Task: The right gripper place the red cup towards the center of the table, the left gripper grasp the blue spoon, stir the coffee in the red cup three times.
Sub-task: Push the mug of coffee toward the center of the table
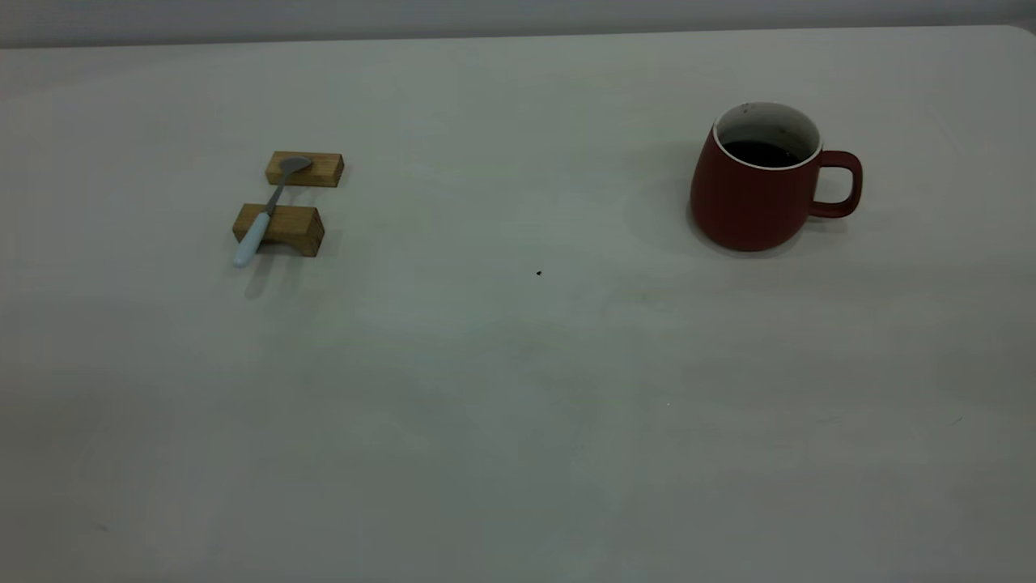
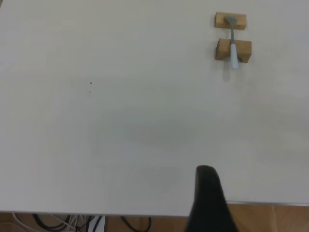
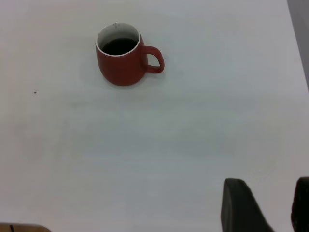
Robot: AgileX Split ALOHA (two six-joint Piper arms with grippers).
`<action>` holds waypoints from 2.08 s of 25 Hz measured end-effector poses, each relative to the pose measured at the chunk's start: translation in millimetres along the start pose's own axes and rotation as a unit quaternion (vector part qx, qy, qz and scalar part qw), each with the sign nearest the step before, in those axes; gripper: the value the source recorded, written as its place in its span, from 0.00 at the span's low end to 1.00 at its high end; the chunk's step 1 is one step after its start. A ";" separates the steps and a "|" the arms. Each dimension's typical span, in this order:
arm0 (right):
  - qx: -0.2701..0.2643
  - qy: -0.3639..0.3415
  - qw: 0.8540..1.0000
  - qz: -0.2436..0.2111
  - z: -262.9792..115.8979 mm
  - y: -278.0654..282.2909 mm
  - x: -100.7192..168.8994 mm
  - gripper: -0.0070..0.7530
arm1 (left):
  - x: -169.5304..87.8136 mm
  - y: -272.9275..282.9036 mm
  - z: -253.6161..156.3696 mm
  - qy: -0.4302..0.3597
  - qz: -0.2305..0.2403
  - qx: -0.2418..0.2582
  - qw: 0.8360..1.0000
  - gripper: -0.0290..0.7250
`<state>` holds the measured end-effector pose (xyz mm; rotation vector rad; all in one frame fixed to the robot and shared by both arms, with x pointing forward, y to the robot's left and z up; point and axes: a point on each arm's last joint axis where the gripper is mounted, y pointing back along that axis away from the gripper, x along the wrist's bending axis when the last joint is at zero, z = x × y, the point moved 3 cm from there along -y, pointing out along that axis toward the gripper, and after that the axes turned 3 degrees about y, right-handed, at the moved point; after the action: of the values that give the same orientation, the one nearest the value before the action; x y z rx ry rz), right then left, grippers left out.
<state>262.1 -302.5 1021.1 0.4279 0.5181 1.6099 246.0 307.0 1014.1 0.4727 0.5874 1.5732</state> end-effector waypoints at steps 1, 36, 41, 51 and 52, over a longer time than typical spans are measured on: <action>0.000 0.000 1.000 0.000 0.0 0.0 0.0 0.41 | 0.0 0.0 0.0 0.000 0.000 0.000 1.000 0.81; 0.118 0.021 0.992 0.040 58.6 -103.9 16.6 0.37 | 0.0 0.0 -0.1 0.000 0.000 0.000 1.000 0.81; 0.146 0.067 0.986 0.045 64.4 -157.5 19.7 0.38 | 0.0 0.0 -0.2 0.000 0.000 0.001 1.000 0.81; 0.129 0.169 0.976 0.055 113.6 -234.5 24.2 0.84 | 0.0 0.0 -0.2 0.000 0.000 0.001 1.000 0.81; 0.125 0.188 0.973 0.055 116.5 -243.6 24.4 0.87 | 0.0 0.0 -0.2 0.000 0.000 0.001 1.000 0.81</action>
<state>525.2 -252.0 979.5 0.3413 1.0072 1.7497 245.8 307.0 1013.9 0.4742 0.5888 1.5730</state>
